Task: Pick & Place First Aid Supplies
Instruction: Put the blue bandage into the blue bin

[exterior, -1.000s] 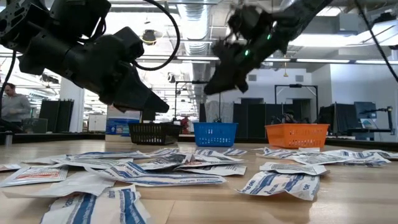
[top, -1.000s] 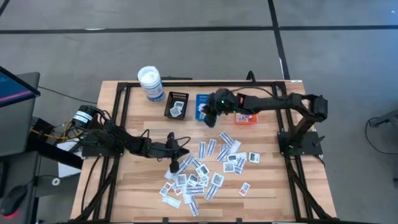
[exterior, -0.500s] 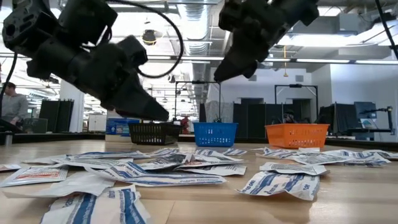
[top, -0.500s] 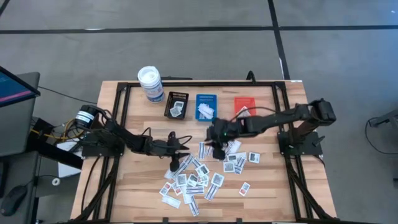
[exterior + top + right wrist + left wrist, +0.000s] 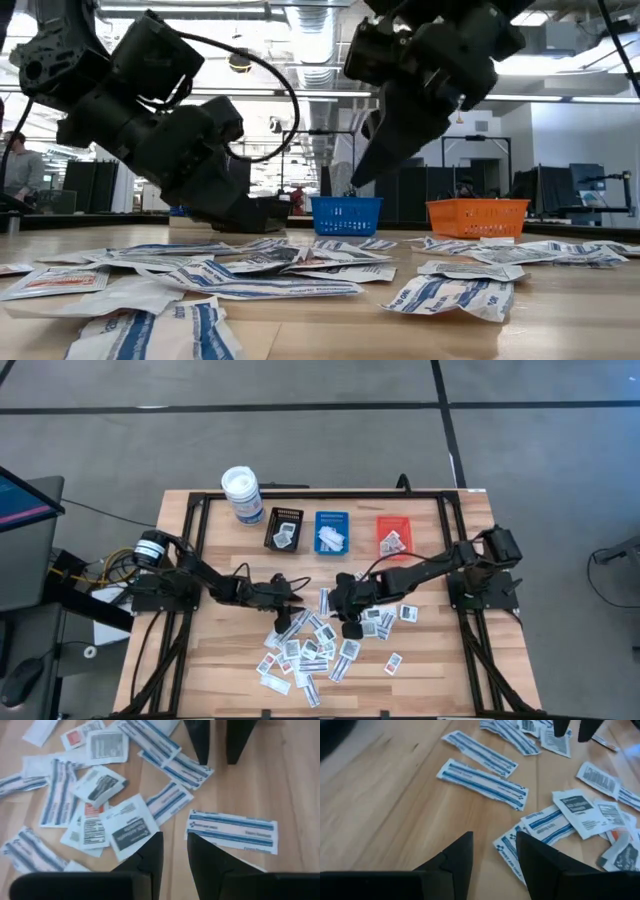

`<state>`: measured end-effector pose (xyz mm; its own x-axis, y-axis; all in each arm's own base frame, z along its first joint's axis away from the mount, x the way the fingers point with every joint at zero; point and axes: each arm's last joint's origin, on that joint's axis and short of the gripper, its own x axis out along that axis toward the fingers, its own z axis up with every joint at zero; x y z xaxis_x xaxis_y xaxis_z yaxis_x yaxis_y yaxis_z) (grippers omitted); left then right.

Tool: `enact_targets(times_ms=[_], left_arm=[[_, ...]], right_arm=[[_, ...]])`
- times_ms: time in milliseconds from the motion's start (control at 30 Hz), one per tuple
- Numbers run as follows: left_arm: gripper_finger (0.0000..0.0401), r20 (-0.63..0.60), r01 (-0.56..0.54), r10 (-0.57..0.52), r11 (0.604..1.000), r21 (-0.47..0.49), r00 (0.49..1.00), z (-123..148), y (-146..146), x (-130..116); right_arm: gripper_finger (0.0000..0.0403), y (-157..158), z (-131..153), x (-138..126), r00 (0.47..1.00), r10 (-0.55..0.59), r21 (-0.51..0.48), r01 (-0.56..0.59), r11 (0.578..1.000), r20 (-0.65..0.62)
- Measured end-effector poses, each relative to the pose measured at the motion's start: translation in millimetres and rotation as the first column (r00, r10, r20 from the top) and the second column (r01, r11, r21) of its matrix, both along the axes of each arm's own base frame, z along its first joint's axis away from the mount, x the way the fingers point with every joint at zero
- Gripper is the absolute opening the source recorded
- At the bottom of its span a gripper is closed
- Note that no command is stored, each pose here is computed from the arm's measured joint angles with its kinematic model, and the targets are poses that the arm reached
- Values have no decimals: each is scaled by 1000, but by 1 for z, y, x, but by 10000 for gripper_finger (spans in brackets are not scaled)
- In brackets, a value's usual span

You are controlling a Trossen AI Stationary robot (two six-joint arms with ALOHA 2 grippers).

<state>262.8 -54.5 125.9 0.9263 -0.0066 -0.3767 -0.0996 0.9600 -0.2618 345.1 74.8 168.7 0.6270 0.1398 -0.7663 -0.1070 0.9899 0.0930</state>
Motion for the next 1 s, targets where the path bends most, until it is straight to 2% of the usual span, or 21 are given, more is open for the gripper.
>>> enact_targets(times_ms=[300, 500, 767, 1000], left_arm=[[150, -15, -10, 10, 1000, -16, 1000, -12, -1, 3], [135, -2, 39, -39, 999, -20, 999, -11, -2, 4], [87, -4, 69, -69, 997, -25, 998, -12, -3, 4], [10, 3, 95, -95, 995, -11, 995, -12, -4, 4]], right_arm=[[81, -6, 6, 4, 998, -51, 38, 49, 998, 42], [81, -6, 7, 5, 997, -53, 42, 50, 998, 55], [81, -5, 8, 6, 996, -52, 46, 49, 998, 68], [81, -6, 8, 6, 996, -56, 45, 53, 998, 76]])
